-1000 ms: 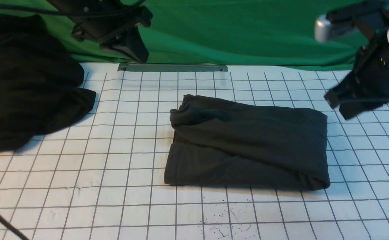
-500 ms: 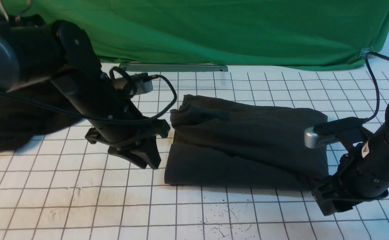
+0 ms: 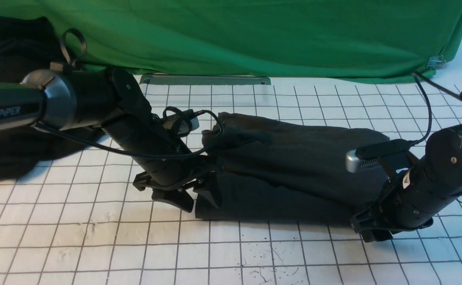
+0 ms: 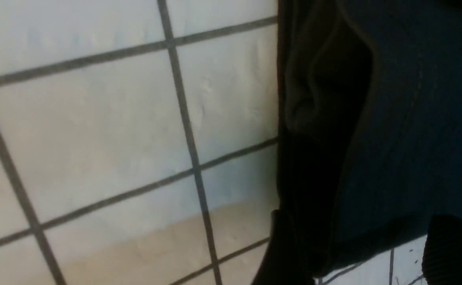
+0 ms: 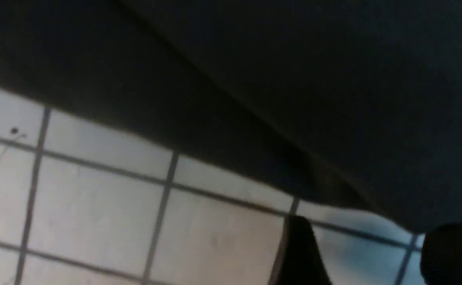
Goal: Fold a long-sleeved shirt over a white checkered tablecloth.
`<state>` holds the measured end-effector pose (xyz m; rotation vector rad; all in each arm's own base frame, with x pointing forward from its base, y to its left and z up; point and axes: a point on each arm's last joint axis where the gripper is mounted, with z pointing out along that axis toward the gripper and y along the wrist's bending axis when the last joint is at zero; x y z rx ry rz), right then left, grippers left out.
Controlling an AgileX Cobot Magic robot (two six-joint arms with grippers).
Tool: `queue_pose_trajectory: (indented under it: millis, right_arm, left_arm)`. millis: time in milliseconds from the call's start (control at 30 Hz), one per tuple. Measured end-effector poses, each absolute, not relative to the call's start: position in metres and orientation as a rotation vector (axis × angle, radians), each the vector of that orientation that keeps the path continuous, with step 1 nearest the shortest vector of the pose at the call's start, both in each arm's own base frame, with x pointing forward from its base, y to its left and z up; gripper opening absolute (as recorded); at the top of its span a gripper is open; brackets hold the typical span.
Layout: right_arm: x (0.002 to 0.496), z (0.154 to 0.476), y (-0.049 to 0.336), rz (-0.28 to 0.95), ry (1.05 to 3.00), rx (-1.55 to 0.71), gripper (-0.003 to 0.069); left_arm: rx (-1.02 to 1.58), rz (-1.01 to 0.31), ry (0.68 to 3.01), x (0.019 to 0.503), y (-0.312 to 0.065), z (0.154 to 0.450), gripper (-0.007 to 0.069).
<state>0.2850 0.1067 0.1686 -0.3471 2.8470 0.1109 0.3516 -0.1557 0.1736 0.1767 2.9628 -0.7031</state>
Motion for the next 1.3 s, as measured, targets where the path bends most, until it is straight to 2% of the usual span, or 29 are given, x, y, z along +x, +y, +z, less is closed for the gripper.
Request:
queue_pose_trajectory:
  millis: [133,200,233,300,333,367,400,467,600,867,1067,1300]
  right_arm:
    - [0.289,0.165,0.108,0.116,2.828,-0.340,0.0398]
    - [0.292,0.164,0.109,0.124,2.800,-0.330,0.0365]
    - [0.292,0.164,0.109,0.125,2.797,-0.329,0.0365]
    - [0.295,0.165,0.109,0.133,2.765,-0.322,0.0248]
    - [0.295,0.166,0.109,0.132,2.761,-0.322,0.0223]
    - [0.296,0.166,0.109,0.133,2.750,-0.323,0.0129]
    - [0.296,0.166,0.109,0.133,2.748,-0.325,0.0072]
    - [0.296,0.166,0.109,0.131,2.752,-0.331,0.0039]
    - [0.289,0.173,0.107,0.114,2.781,-0.372,0.0026]
    - [0.254,0.210,0.094,0.080,2.914,-0.412,0.0026]
    - [0.234,0.193,0.087,0.073,2.971,-0.412,0.0025]
    - [0.228,0.178,0.085,0.084,2.937,-0.385,0.0037]
  left_arm:
    - [0.168,-0.734,2.950,0.352,-0.158,0.174,0.0332]
    - [0.171,-0.773,2.935,0.353,-0.160,0.175,0.0213]
    - [0.175,-0.778,2.933,0.353,-0.160,0.175,0.0203]
    - [0.198,-0.793,2.921,0.353,-0.161,0.176,0.0072]
    - [0.197,-0.794,2.921,0.353,-0.161,0.176,0.0064]
    - [0.198,-0.795,2.920,0.353,-0.161,0.176,0.0027]
    - [0.199,-0.796,2.923,0.352,-0.161,0.176,0.0008]
    - [0.206,-0.802,2.934,0.351,-0.161,0.176,0.0002]
    - [0.238,-0.830,2.962,0.344,-0.161,0.183,0.0000]
    - [0.418,-0.891,2.938,0.303,-0.166,0.237,0.0000]
    - [0.516,-0.808,2.958,0.273,-0.180,0.219,0.0001]
    - [0.530,-0.739,2.944,0.270,-0.188,0.203,0.0004]
